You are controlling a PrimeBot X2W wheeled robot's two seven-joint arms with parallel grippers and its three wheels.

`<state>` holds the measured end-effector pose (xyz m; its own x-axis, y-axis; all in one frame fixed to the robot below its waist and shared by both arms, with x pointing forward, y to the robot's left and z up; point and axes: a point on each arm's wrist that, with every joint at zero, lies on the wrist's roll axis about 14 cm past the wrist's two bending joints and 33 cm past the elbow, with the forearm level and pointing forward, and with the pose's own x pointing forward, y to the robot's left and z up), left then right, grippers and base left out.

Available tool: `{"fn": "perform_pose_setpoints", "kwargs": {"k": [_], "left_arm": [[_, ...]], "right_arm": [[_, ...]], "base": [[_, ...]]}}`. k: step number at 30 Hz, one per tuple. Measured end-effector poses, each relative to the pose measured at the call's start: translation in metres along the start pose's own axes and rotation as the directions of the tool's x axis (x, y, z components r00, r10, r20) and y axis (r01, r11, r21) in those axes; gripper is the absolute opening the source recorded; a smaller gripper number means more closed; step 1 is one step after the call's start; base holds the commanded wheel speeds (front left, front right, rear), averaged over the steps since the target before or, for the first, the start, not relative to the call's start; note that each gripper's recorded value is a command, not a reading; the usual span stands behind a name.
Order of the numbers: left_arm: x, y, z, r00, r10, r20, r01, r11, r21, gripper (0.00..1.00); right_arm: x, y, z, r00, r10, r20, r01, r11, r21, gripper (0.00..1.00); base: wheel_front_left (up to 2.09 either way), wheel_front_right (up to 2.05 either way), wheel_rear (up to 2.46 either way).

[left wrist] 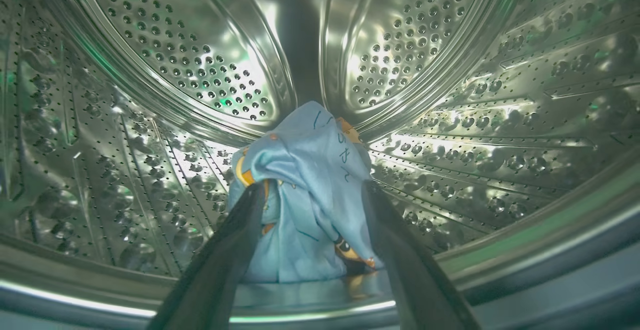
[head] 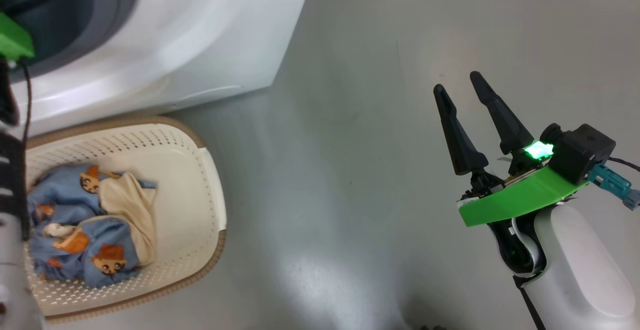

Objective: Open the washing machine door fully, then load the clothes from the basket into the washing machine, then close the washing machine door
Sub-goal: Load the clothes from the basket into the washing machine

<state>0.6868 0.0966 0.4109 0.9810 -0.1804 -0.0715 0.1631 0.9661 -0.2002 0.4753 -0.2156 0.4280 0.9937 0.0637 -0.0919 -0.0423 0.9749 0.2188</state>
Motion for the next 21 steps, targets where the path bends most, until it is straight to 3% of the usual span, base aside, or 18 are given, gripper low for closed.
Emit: {"fn": "perform_pose_setpoints", "kwargs": {"k": [21], "left_arm": [[-0.108, 0.015, 0.035, 0.999, 0.034, 0.029, -0.034, 0.999, 0.013, 1.0]], "right_arm": [[-0.025, 0.027, 0.053, 0.992, 0.058, 0.116, -0.06, 0.998, 0.014, 1.0]], "base": [[0.0, 0.0, 0.0]]}}
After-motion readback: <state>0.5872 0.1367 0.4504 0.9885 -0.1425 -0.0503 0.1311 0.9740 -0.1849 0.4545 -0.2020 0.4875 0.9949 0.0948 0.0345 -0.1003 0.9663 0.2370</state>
